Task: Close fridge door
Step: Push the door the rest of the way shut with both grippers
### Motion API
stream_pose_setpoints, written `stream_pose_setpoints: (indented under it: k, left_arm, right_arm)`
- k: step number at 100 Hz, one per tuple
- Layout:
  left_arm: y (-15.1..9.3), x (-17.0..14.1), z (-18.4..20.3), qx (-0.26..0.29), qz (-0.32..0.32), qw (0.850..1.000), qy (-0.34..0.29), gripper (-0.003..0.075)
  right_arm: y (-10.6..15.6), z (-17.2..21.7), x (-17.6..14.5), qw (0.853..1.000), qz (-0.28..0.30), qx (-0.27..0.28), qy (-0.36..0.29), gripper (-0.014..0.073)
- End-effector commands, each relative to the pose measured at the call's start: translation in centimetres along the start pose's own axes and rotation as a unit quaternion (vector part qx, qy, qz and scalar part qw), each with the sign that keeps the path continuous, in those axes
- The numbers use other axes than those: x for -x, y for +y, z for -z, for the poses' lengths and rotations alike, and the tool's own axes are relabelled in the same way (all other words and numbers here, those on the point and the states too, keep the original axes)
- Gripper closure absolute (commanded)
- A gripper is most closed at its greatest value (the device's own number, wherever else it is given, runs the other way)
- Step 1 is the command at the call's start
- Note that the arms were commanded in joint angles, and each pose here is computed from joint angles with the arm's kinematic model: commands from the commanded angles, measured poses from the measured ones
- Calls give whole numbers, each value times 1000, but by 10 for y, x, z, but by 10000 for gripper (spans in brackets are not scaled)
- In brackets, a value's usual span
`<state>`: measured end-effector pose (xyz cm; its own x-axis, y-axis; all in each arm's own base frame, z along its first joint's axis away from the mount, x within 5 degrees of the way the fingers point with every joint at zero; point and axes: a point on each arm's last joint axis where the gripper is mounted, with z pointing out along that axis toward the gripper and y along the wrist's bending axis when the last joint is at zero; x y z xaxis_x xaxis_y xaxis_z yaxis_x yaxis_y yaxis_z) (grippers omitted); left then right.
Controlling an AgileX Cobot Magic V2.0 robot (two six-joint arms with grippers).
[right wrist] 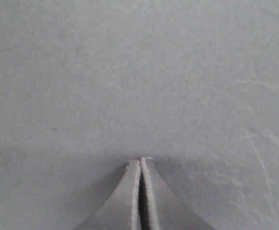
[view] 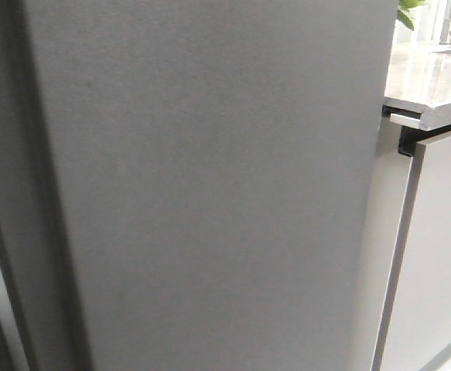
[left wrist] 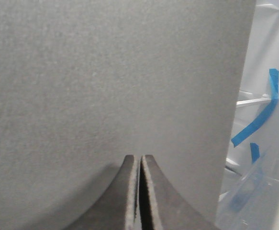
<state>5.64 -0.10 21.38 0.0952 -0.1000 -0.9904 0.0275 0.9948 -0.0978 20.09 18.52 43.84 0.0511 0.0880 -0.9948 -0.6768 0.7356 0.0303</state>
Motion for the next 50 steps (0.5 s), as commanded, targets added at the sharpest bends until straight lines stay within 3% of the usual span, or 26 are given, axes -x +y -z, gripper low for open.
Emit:
stream_pose_setpoints:
  k: [1, 50]
  left_arm:
    - [0, -4, -2, -3, 3, 1000, -15, 741]
    - [0, -4, -2, -3, 3, 1000, -15, 741]
  right_arm:
    - [-6, -10, 19, 998, -2, -12, -60, 671]
    - [-13, -73, 22, 998, -2, -21, -57, 671]
